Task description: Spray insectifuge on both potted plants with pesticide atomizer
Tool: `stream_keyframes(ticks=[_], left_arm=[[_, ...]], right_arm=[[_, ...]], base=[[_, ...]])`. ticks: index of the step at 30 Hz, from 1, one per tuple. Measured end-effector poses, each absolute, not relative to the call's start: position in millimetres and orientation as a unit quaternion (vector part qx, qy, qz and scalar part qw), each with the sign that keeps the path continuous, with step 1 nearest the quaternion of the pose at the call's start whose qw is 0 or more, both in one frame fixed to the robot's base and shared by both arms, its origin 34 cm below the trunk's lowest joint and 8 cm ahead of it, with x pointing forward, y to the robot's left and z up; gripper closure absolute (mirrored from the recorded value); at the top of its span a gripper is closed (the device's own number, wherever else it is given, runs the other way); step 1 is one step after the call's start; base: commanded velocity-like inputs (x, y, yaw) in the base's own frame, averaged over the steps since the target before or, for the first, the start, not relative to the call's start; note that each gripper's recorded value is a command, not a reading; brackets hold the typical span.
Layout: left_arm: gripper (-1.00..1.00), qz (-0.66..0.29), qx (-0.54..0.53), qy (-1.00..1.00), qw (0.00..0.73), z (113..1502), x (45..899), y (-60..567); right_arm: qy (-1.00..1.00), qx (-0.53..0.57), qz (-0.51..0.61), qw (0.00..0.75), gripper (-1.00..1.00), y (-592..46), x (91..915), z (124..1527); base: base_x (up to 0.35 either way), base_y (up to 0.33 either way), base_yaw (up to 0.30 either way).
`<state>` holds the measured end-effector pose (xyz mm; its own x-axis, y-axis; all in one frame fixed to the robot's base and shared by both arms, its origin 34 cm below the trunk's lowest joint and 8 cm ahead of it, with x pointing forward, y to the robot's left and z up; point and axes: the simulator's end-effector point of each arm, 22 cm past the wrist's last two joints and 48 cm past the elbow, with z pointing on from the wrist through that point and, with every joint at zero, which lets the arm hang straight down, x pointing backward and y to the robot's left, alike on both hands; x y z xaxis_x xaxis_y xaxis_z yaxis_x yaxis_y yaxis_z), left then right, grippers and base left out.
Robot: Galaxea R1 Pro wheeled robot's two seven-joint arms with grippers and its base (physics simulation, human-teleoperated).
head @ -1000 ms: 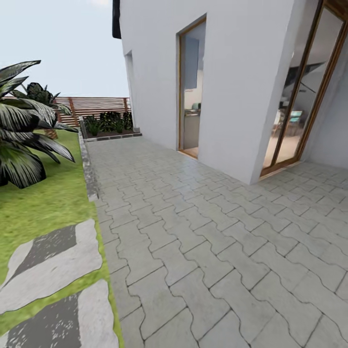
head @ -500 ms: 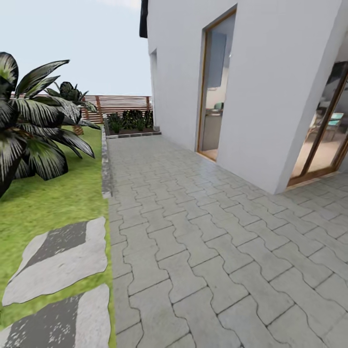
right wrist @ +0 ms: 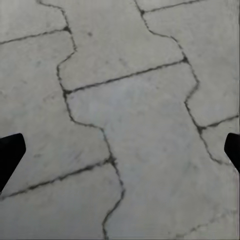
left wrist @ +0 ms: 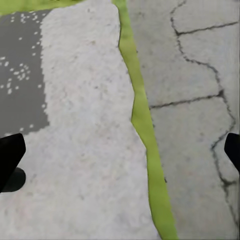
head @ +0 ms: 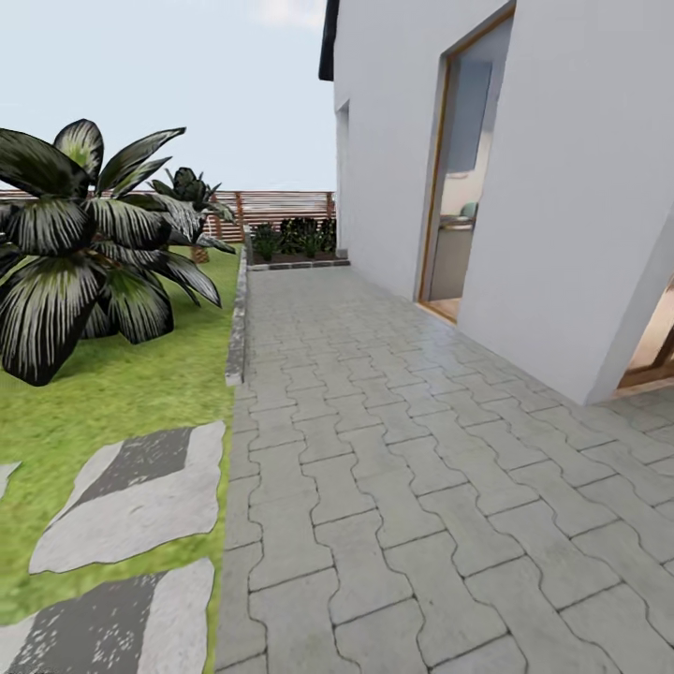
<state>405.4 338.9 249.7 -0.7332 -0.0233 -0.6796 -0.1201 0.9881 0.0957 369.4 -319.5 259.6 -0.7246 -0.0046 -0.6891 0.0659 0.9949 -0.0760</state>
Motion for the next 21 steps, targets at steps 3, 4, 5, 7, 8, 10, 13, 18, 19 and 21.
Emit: stream_keyframes(ticks=[3,4,5,7,8,10,13,18,19,21], left_arm=[[-1.00,0.067,-0.039,0.928,0.363,249.8,405.6,339.0],[-1.00,0.067,-0.039,0.928,0.363,249.8,405.7,339.0],[-1.00,0.067,-0.039,0.928,0.363,249.8,405.6,339.0],[-1.00,0.067,-0.039,0.928,0.363,249.9,405.8,339.0],[-1.00,0.067,-0.039,0.928,0.363,249.8,405.7,339.0],[-1.00,0.067,-0.039,0.928,0.363,249.8,405.5,339.1],[-1.00,0.067,-0.039,0.928,0.363,249.8,405.6,338.9],[-1.00,0.067,-0.039,0.929,0.363,249.7,405.4,339.0],[-1.00,0.067,-0.039,0.929,0.363,249.7,405.4,339.0],[-1.00,0.067,-0.039,0.928,0.363,249.7,405.5,339.0]], right_arm=[[0.927,0.017,-0.048,0.371,-1.00,-319.5,369.4,259.6],[0.927,0.017,-0.048,0.371,-1.00,-319.5,369.4,259.6],[0.927,0.017,-0.048,0.371,-1.00,-319.5,369.4,259.6],[0.927,0.017,-0.048,0.371,-1.00,-319.5,369.4,259.6],[0.927,0.017,-0.048,0.371,-1.00,-319.5,369.4,259.6],[0.927,0.017,-0.048,0.371,-1.00,-319.5,369.4,259.6],[0.927,0.016,-0.048,0.371,-1.00,-319.5,369.4,259.6],[0.927,0.017,-0.048,0.371,-1.00,-319.5,369.4,259.6],[0.927,0.017,-0.048,0.371,-1.00,-319.5,369.4,259.6],[0.927,0.016,-0.048,0.371,-1.00,-319.5,369.4,259.6]], base=[[0.233,-0.248,0.276],[0.233,-0.248,0.276],[0.233,-0.248,0.276],[0.232,-0.248,0.276],[0.232,-0.248,0.276],[0.232,-0.248,0.276],[0.232,-0.248,0.276],[0.232,-0.248,0.276],[0.232,-0.248,0.276],[0.232,-0.248,0.276]])
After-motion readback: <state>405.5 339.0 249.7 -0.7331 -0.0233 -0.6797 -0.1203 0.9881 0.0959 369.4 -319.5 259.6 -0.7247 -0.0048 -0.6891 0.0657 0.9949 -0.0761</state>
